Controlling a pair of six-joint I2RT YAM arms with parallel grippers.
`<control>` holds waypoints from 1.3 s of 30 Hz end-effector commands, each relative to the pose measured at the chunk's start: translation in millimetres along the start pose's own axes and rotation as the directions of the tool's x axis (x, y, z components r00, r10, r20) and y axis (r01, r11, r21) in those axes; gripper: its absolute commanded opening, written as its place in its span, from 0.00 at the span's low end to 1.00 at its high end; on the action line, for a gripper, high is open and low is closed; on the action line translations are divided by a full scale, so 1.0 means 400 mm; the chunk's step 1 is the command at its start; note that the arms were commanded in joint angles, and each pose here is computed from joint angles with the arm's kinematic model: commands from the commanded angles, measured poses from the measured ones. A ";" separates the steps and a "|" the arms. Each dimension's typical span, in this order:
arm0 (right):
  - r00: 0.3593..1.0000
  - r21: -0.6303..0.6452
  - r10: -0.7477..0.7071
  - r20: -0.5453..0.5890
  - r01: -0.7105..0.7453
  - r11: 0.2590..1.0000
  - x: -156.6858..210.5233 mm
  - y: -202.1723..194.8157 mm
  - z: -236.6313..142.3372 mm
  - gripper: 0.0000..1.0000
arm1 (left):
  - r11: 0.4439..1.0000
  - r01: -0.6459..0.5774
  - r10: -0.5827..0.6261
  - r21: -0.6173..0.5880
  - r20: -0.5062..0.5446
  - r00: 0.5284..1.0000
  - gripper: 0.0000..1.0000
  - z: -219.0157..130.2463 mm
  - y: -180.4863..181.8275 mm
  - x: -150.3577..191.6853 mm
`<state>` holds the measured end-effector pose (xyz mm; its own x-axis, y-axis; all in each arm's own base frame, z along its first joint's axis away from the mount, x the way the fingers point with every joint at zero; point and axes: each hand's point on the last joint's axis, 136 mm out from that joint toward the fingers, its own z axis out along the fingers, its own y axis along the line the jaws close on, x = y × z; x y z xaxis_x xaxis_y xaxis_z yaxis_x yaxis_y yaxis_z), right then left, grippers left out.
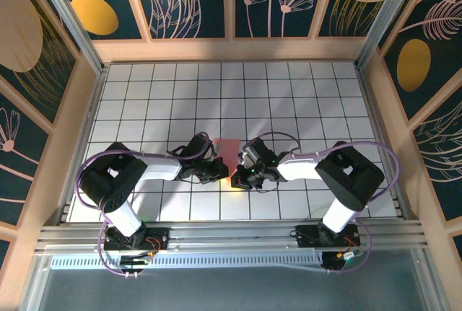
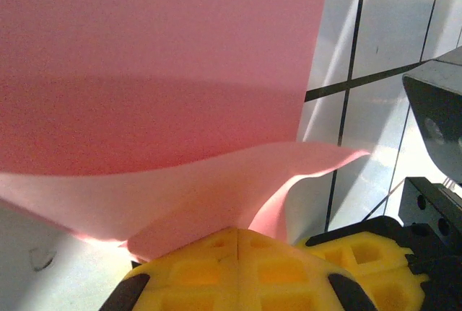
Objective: Fold a paper plane with a square sheet of paper (fold left side to right side)
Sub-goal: Third fold the triangle at the center of the table.
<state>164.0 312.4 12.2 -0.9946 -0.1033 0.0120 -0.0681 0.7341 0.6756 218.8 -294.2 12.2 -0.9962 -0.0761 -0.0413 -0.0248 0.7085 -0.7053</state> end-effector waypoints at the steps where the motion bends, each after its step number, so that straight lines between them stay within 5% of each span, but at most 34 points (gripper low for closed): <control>1: 0.991 0.258 0.122 -0.046 -0.106 0.960 0.065 -0.179 0.016 0.00 | 0.996 0.025 -0.022 -0.086 0.037 0.999 0.00 0.004 0.045 -0.023; 28: 0.991 0.246 0.123 -0.056 -0.106 0.964 0.063 -0.168 0.018 0.00 | 0.995 0.053 -0.031 -0.080 0.256 0.966 0.01 -0.122 0.157 -0.232; 39: 0.995 0.226 0.095 -0.042 -0.083 0.971 0.043 -0.153 0.014 0.00 | 0.992 -0.118 0.103 0.032 0.299 0.949 0.01 -0.228 0.016 -0.207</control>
<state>167.2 314.8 12.7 -0.9941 -0.1076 0.0152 -0.0693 0.7358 0.6736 308.2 -212.1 65.9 -0.9135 -0.2618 -0.3115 0.0330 0.7153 -0.6980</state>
